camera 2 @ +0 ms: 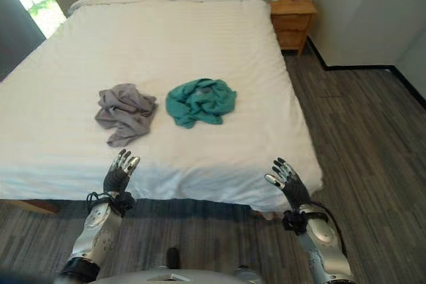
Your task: Pick up bed clothes into laundry basket.
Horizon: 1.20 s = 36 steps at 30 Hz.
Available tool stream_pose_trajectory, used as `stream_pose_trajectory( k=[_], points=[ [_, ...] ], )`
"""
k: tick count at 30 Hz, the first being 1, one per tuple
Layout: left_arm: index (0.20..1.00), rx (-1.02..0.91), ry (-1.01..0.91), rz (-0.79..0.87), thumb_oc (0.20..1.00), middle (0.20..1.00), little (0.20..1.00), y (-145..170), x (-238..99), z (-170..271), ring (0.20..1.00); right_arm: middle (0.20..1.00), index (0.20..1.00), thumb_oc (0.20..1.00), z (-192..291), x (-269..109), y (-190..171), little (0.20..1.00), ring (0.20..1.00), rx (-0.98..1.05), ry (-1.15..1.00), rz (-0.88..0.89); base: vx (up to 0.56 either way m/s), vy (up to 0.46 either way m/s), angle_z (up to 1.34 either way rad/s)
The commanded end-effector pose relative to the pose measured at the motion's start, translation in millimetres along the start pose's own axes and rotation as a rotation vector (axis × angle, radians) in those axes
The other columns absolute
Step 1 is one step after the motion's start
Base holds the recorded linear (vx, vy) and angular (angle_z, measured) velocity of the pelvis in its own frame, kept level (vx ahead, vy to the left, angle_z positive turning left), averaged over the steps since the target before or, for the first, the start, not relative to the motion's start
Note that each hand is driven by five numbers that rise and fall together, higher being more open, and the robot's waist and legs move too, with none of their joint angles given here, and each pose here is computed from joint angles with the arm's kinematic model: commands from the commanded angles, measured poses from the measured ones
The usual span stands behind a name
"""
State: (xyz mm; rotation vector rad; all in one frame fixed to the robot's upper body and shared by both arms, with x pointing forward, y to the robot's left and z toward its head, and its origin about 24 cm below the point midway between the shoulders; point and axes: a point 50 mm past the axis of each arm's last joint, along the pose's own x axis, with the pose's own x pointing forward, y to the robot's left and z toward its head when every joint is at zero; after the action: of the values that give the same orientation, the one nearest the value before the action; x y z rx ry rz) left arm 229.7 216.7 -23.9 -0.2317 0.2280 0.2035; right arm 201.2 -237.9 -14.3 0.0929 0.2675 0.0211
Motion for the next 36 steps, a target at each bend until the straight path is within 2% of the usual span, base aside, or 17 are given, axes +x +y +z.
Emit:
stream_pose_trajectory(
  k=[1, 6, 9, 11, 13, 16, 17, 21, 22, 23, 25, 28, 34, 36],
  points=[
    [1.0, 0.137, -0.159, -0.01, 1.0, 1.0, 1.0, 17.2, 7.2, 42.0, 1.0, 1.0, 1.0, 1.0, 36.2, 20.8, 17.3, 1.0, 1.0, -0.093, -0.152, 0.094, 0.17, 0.286, -0.33],
    [1.0, 0.197, -0.128, -0.02, 1.0, 1.0, 1.0, 26.6, 2.2, 37.8, 1.0, 1.0, 1.0, 1.0, 54.0, 25.7, 3.9, 1.0, 1.0, -0.424, -0.15, 0.058, 0.2, 0.182, -0.15],
    [1.0, 0.185, -0.114, -0.021, 1.0, 1.0, 1.0, 24.3, 2.5, 33.7, 1.0, 1.0, 1.0, 1.0, 67.5, 27.9, 0.1, 1.0, 1.0, -0.484, -0.2, 0.019, 0.16, 0.057, 0.14],
    [1.0, 0.17, -0.083, -0.05, 1.0, 1.0, 1.0, 15.9, 3.7, 25.4, 1.0, 1.0, 1.0, 1.0, 75.6, 30.8, -3.8, 1.0, 1.0, -0.599, -0.198, 0.011, 0.13, -0.004, 0.82],
    [1.0, 0.137, -0.055, -0.103, 1.0, 1.0, 1.0, 4.9, 0.1, 15.1, 1.0, 1.0, 1.0, 1.0, 108.2, 48.4, -14.5, 1.0, 1.0, -0.812, -0.245, -0.034, 0.1, -0.063, 0.89],
    [1.0, 0.103, -0.03, -0.14, 1.0, 1.0, 1.0, -0.4, -3.7, 9.3, 1.0, 1.0, 1.0, 1.0, 125.0, 61.3, -23.1, 1.0, 1.0, -0.932, -0.234, -0.072, 0.04, -0.016, 0.22],
    [1.0, 0.073, 0.009, -0.174, 1.0, 1.0, 1.0, -4.0, -9.1, 1.7, 1.0, 1.0, 1.0, 1.0, 151.0, 85.5, -28.3, 1.0, 1.0, -1.1, -0.202, -0.105, 0.0, -0.016, 0.07],
    [1.0, 0.068, 0.022, -0.181, 1.0, 1.0, 1.0, -3.8, -11.8, -0.8, 1.0, 1.0, 1.0, 1.0, 172.3, 105.9, -15.8, 1.0, 1.0, -1.2, -0.208, -0.097, 0.01, -0.034, 0.24],
    [1.0, 0.073, 0.022, -0.172, 1.0, 1.0, 1.0, 1.5, -13.5, 1.6, 1.0, 1.0, 1.0, 1.0, 197.1, 119.1, -11.8, 1.0, 1.0, -1.271, -0.213, -0.145, 0.0, -0.026, 0.15],
    [1.0, 0.071, 0.02, -0.17, 1.0, 1.0, 1.0, 1.7, -13.4, 1.9, 1.0, 1.0, 1.0, 1.0, 197.9, 120.0, -10.6, 1.0, 1.0, -1.273, -0.216, -0.143, 0.01, -0.06, 0.17],
    [1.0, 0.088, 0.022, -0.14, 1.0, 1.0, 1.0, 12.2, -13.8, 4.5, 1.0, 1.0, 1.0, 1.0, 234.3, 133.2, -9.4, 1.0, 1.0, -1.477, -0.178, -0.231, 0.01, -0.055, 0.24],
    [1.0, 0.1, 0.008, -0.135, 1.0, 1.0, 1.0, 15.0, -12.2, 8.5, 1.0, 1.0, 1.0, 1.0, 256.8, 138.5, -7.7, 1.0, 1.0, -1.579, -0.151, -0.294, -0.01, -0.033, 0.18],
    [1.0, 0.092, -0.025, -0.156, 1.0, 1.0, 1.0, 5.9, -5.8, 15.2, 1.0, 1.0, 1.0, 1.0, 274.2, 143.2, -1.8, 1.0, 1.0, -1.684, -0.116, -0.359, -0.09, -0.014, 0.19],
    [1.0, 0.091, -0.038, -0.175, 1.0, 1.0, 1.0, 0.7, -4.0, 18.6, 1.0, 1.0, 1.0, 1.0, 273.3, 145.2, 2.6, 1.0, 1.0, -1.842, -0.083, -0.338, -0.09, -0.002, 0.18]
  ],
)
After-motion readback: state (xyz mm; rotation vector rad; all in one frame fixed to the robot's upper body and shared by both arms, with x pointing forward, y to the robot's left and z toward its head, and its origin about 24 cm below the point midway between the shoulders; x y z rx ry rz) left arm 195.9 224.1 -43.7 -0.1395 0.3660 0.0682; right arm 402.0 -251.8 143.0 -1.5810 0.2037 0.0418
